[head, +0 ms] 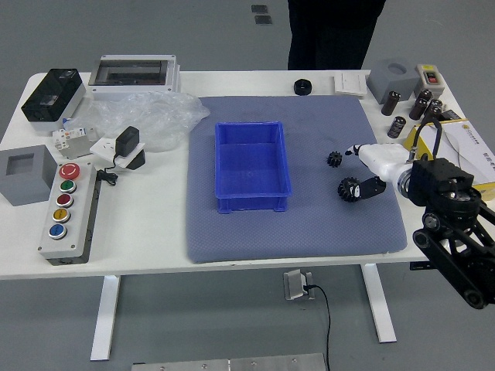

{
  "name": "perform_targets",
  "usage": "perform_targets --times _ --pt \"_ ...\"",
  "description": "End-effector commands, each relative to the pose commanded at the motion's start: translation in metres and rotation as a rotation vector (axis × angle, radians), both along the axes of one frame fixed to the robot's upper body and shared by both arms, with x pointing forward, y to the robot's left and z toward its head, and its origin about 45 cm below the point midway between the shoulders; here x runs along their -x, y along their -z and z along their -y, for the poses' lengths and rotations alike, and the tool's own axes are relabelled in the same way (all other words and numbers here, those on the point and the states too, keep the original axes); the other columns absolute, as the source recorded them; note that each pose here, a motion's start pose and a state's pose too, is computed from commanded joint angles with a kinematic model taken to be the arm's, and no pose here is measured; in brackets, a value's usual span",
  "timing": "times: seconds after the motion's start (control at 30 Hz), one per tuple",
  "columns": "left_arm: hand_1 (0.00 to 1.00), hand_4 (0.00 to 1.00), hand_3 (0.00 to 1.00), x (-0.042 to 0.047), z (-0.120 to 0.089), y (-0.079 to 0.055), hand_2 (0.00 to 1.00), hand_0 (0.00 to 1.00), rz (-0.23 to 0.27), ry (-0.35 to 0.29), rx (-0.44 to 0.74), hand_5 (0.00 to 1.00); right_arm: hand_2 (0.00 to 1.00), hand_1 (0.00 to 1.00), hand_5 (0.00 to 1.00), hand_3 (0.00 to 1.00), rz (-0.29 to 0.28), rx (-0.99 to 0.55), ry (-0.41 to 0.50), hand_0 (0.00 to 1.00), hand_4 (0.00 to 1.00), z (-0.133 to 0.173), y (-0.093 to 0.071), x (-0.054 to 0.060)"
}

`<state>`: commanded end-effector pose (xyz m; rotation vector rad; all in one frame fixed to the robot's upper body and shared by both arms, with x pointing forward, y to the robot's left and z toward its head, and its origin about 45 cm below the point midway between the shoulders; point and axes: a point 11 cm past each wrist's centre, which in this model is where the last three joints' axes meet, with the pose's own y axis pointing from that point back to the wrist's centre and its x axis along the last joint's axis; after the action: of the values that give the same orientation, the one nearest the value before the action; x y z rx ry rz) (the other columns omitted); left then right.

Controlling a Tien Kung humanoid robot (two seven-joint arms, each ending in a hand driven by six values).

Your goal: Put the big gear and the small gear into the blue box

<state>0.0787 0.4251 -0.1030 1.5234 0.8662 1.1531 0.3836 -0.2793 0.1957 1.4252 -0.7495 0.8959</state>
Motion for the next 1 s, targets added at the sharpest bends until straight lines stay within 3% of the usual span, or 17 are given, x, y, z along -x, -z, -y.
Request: perform_targets --times 0.3,1.0 --pt "0.818 0.51 0.769 -0.0004 0.0 0.0 0.817 0.814 0.0 0.001 0.0 0.139 0.881 0.832 0.298 0.897 -0.045 0.016 -0.007 0.907 0.713 -0.001 0.014 0.0" --pt "0.818 0.511 0.769 -0.0007 0.001 0.0 0.817 0.814 -0.001 0.004 0.002 0.137 0.826 0.792 0.297 0.85 -0.065 0.021 0.014 0.872 0.702 0.003 0.028 -0.008"
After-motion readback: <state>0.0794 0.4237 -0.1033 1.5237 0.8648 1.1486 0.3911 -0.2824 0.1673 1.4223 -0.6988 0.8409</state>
